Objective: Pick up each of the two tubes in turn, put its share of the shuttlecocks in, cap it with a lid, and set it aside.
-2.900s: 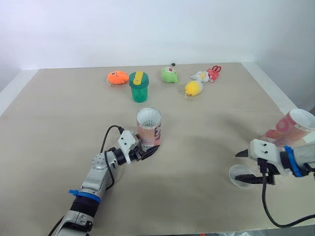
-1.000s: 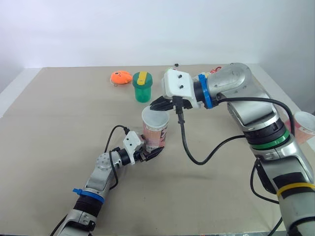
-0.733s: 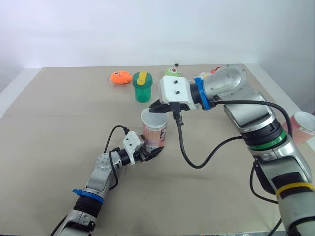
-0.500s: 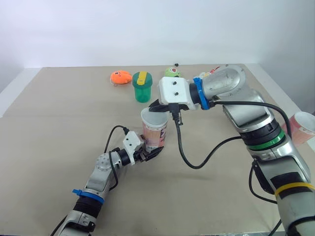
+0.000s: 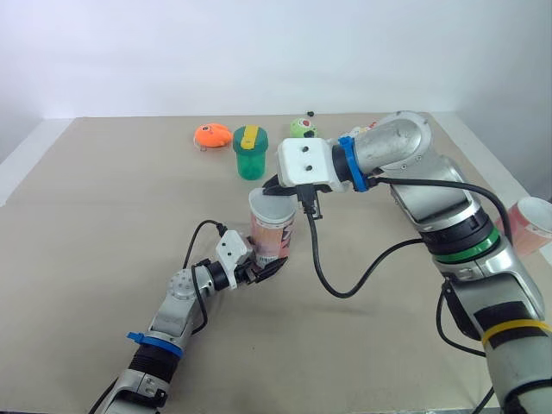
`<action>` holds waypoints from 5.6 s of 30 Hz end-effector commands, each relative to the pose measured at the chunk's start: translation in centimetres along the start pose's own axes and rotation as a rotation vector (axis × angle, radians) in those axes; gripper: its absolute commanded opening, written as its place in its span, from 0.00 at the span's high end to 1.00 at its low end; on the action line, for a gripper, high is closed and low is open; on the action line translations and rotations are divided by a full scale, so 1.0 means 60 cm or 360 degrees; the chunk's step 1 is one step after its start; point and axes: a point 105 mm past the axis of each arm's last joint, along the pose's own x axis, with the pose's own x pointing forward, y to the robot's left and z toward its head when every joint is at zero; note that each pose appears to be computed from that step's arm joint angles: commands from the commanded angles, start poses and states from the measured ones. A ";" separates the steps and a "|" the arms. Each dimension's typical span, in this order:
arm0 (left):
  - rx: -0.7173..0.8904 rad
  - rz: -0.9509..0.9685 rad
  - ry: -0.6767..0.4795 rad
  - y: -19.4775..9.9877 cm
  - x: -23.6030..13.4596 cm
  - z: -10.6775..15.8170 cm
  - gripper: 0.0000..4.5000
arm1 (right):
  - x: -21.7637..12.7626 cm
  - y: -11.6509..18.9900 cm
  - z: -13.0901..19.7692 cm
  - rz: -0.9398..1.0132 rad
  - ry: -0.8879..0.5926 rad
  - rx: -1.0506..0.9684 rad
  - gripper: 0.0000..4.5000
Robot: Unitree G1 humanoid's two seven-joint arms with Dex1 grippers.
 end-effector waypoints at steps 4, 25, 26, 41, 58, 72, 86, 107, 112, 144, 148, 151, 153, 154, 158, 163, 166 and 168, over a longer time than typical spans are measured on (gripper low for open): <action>-0.0111 -0.0024 0.0150 -0.019 -0.009 -0.048 0.30 | -0.003 0.004 -0.006 0.0034 0.0116 -0.0110 0.99; -0.0118 -0.0033 0.0153 -0.021 -0.007 -0.048 0.30 | -0.009 -0.009 0.035 -0.0019 -0.0104 -0.0073 0.78; -0.0119 -0.0033 0.0154 -0.022 -0.007 -0.048 0.30 | -0.016 -0.019 0.038 -0.0060 -0.0120 -0.0070 0.69; -0.0124 -0.0037 0.0153 -0.022 -0.006 -0.049 0.30 | -0.017 0.010 0.020 0.0123 -0.0065 -0.0013 0.99; -0.0117 -0.0033 0.0141 -0.022 -0.003 -0.046 0.30 | 0.047 0.098 0.000 0.0469 -0.0115 0.0148 0.99; -0.0113 -0.0120 0.0133 -0.014 -0.027 -0.023 0.00 | -0.105 -0.005 0.036 -0.0210 -0.0890 0.0726 0.40; 0.0035 -0.0257 0.0330 0.054 -0.144 0.030 0.00 | -0.015 0.170 -0.090 -0.0346 -0.0655 0.1162 0.03; -0.0014 -0.0549 0.0354 -0.004 -0.098 0.066 0.00 | 0.104 0.208 -0.093 -0.0327 -0.0688 0.1156 0.17; 0.0027 -0.0493 0.0360 0.014 -0.108 0.072 0.00 | 0.101 0.213 -0.093 -0.0331 -0.0694 0.1173 0.35; 0.0147 -0.0326 -0.0082 0.017 -0.010 0.163 0.00 | -0.115 0.242 -0.350 -0.2114 0.0175 0.2010 0.03; 0.0145 -0.0320 -0.0068 0.019 -0.016 0.159 0.00 | -0.116 0.252 -0.337 -0.2086 0.0165 0.1998 0.03; 0.0144 -0.0286 -0.0048 0.027 -0.025 0.154 0.00 | -0.124 0.259 -0.318 -0.2062 0.0095 0.1968 0.03; 0.0130 -0.0225 -0.0035 0.037 -0.035 0.149 0.00 | -0.119 0.259 -0.288 -0.1956 -0.0024 0.1914 0.03; 0.0125 -0.0167 -0.0026 0.045 -0.043 0.146 0.00 | -0.112 0.256 -0.267 -0.1863 -0.0107 0.1867 0.03; 0.0079 0.0086 -0.0016 0.074 -0.084 0.132 0.00 | -0.061 0.237 -0.166 -0.1297 -0.0448 0.1641 0.03; 0.0102 0.0264 0.0106 0.064 -0.148 0.096 0.00 | -0.011 0.217 -0.129 -0.0980 -0.0522 0.1457 0.03; 0.0092 0.0288 0.0141 0.052 -0.163 0.085 0.00 | 0.002 0.206 -0.132 -0.0985 -0.0546 0.1470 0.03; 0.0108 0.0310 0.0155 0.049 -0.167 0.082 0.00 | 0.009 0.206 -0.135 -0.0983 -0.0554 0.1487 0.03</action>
